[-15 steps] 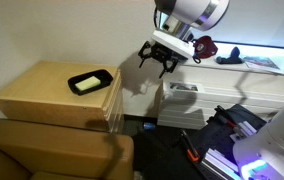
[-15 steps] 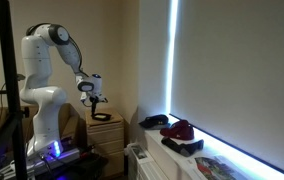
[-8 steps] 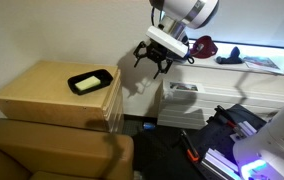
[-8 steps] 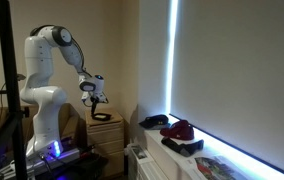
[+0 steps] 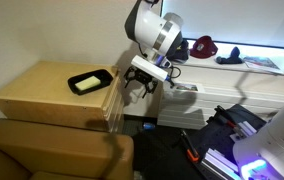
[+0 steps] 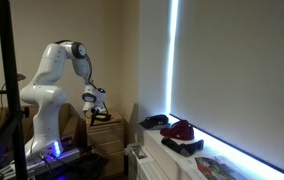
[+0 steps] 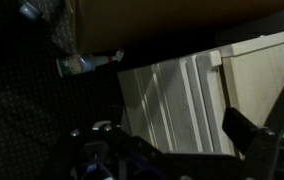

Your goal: Pull out the pullout table

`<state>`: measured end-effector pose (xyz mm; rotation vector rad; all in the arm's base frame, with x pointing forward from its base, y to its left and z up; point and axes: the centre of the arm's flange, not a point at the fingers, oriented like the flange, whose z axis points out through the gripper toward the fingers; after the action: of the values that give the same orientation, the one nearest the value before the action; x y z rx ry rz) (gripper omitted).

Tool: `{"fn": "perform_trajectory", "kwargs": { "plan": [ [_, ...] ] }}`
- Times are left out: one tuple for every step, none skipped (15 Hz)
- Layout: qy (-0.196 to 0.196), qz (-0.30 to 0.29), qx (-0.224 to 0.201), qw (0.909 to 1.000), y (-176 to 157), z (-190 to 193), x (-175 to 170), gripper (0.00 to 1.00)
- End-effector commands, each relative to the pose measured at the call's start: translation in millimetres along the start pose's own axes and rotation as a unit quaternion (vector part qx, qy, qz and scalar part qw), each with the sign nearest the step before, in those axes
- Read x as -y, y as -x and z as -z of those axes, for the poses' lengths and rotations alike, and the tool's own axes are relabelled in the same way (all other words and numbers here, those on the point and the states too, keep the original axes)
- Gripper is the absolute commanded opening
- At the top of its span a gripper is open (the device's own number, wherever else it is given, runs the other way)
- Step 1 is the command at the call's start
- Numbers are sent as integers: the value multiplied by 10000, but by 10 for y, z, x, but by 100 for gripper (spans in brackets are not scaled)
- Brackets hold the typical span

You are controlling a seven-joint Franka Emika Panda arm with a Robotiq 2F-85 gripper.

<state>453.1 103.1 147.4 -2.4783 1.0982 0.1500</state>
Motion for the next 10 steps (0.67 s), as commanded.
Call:
{"fn": "perform_trajectory", "kwargs": {
  "plan": [
    [163,61,60,9998,-268,-698,190,100],
    [122,3,103,9999,-102,-353,54,100],
    [174,-18,138,9998,-141,-482,49,100],
    [202,-32,153,9997,-150,-523,30,100],
    [194,-26,148,9997,-145,-509,35,100],
    [169,-16,132,9998,-143,-474,53,100],
    [69,142,60,9999,-198,-452,51,100],
    [-162,430,-32,9989,-197,-523,62,100],
    [-259,673,-202,9972,-176,-622,86,100],
    [-416,879,-299,9948,-152,-697,127,100]
  ]
}}
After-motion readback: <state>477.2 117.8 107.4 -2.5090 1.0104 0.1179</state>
